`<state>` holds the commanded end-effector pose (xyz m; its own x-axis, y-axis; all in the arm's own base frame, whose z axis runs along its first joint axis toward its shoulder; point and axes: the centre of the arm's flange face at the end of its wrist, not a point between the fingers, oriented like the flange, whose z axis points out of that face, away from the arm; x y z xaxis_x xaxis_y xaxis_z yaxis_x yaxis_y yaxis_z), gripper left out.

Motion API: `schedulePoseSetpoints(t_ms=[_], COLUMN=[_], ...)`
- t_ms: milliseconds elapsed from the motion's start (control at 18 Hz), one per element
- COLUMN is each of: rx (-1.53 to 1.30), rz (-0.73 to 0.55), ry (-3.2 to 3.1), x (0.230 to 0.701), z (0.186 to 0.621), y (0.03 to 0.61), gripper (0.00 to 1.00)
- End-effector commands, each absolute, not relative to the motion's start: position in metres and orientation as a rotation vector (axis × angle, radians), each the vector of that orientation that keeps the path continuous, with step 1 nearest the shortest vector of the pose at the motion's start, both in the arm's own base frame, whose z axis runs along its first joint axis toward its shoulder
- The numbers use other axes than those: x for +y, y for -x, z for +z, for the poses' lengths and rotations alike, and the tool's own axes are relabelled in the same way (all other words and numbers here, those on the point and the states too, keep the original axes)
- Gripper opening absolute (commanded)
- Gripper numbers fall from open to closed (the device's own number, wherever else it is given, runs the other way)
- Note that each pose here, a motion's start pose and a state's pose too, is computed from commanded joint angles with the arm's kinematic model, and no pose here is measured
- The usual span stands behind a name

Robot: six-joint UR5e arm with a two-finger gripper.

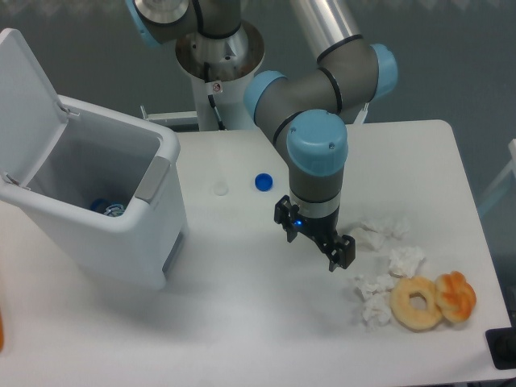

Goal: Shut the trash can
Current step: 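Raise the open gripper and move it toward the open bin lid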

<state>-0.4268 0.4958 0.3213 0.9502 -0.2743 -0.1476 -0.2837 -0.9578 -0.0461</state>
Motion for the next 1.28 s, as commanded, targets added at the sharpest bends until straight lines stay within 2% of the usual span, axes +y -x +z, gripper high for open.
schedulePoseSetpoints(t_ms=[500, 778, 1056, 1278], rx=[0.393, 0.379, 0.015, -0.166], rz=[0.154, 0.259, 0.221, 0.107], ry=[3.086, 3.017, 2.864, 2.732], x=[0.491, 0.484, 0.497, 0.531], z=[0.295, 0.361, 0.433, 0.47], y=[0.394, 0.371, 0.339, 0.297], gripper=[1.0, 1.0, 1.0, 1.0])
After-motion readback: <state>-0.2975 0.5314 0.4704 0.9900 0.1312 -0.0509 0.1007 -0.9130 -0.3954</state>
